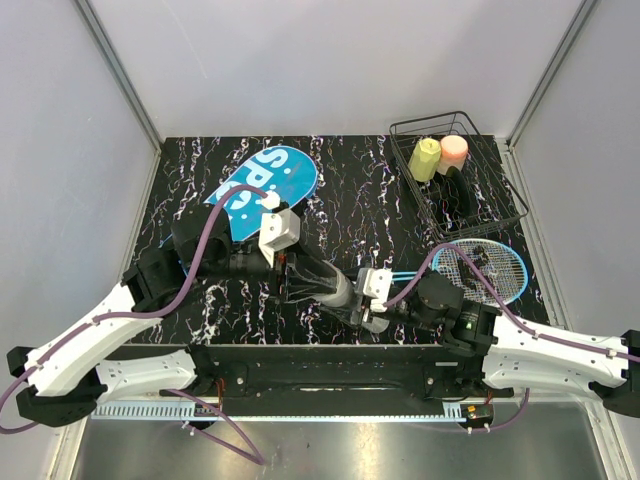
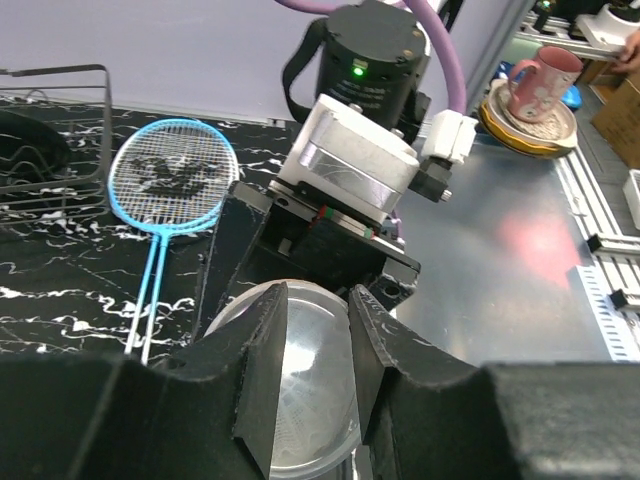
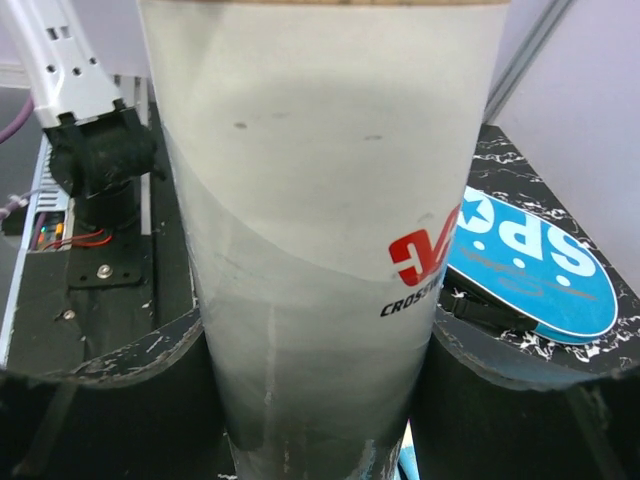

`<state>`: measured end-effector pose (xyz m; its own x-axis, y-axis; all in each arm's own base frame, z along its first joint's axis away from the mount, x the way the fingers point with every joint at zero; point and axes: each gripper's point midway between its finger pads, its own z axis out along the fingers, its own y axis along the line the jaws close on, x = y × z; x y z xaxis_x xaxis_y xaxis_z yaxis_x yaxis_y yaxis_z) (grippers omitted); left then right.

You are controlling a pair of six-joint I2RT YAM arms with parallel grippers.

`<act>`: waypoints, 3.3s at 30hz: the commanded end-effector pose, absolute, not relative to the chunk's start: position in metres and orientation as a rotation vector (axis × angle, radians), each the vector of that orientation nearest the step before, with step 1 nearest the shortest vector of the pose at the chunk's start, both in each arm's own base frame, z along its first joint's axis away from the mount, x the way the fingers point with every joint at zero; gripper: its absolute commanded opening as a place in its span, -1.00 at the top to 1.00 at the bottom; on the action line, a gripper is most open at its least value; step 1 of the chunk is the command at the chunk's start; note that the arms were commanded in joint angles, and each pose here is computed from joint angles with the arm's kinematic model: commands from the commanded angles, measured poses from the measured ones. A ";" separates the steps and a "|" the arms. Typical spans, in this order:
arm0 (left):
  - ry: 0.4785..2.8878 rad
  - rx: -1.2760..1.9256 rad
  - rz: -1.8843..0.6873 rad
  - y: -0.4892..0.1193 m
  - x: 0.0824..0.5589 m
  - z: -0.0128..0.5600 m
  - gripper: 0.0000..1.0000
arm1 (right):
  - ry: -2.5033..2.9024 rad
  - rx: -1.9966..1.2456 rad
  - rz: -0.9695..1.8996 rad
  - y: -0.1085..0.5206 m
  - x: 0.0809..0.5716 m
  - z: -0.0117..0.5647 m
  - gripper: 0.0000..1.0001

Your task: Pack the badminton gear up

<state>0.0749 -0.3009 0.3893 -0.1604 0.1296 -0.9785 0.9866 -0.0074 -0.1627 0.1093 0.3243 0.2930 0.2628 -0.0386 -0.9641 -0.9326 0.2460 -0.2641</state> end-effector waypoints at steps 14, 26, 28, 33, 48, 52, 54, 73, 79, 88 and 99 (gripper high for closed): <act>1.508 1.204 -1.203 -0.327 0.105 0.322 0.30 | 0.718 -0.876 1.038 0.319 0.079 0.407 0.18; 1.531 1.263 -1.272 -0.337 0.098 0.305 0.28 | 0.687 -0.907 1.027 0.312 0.073 0.408 0.15; 1.558 1.269 -1.259 -0.335 0.099 0.298 0.28 | 0.711 -0.876 0.990 0.311 0.082 0.405 0.15; 1.579 1.206 -1.189 -0.332 0.108 0.298 0.28 | 0.791 -0.761 0.960 0.308 0.103 0.406 0.17; 1.667 1.034 -0.574 -0.312 0.159 0.273 0.24 | 0.880 -0.583 0.896 0.296 0.132 0.414 0.16; 1.708 1.005 -0.404 -0.302 0.178 0.266 0.24 | 0.886 -0.617 0.890 0.300 0.131 0.414 0.16; 1.722 1.006 -0.358 -0.299 0.181 0.262 0.24 | 0.871 -0.631 0.904 0.301 0.127 0.417 0.16; 1.789 1.172 -0.259 -0.317 0.161 0.212 0.26 | 0.808 -0.729 0.916 0.304 0.112 0.418 0.15; 1.783 1.084 -0.083 -0.304 0.173 0.210 0.27 | 0.827 -0.713 0.915 0.300 0.114 0.420 0.15; 1.732 0.966 0.207 -0.294 0.183 0.208 0.28 | 0.833 -0.729 0.921 0.305 0.113 0.416 0.16; 1.505 1.023 0.415 -0.282 0.179 0.203 0.30 | 0.805 -0.722 0.942 0.300 0.108 0.414 0.15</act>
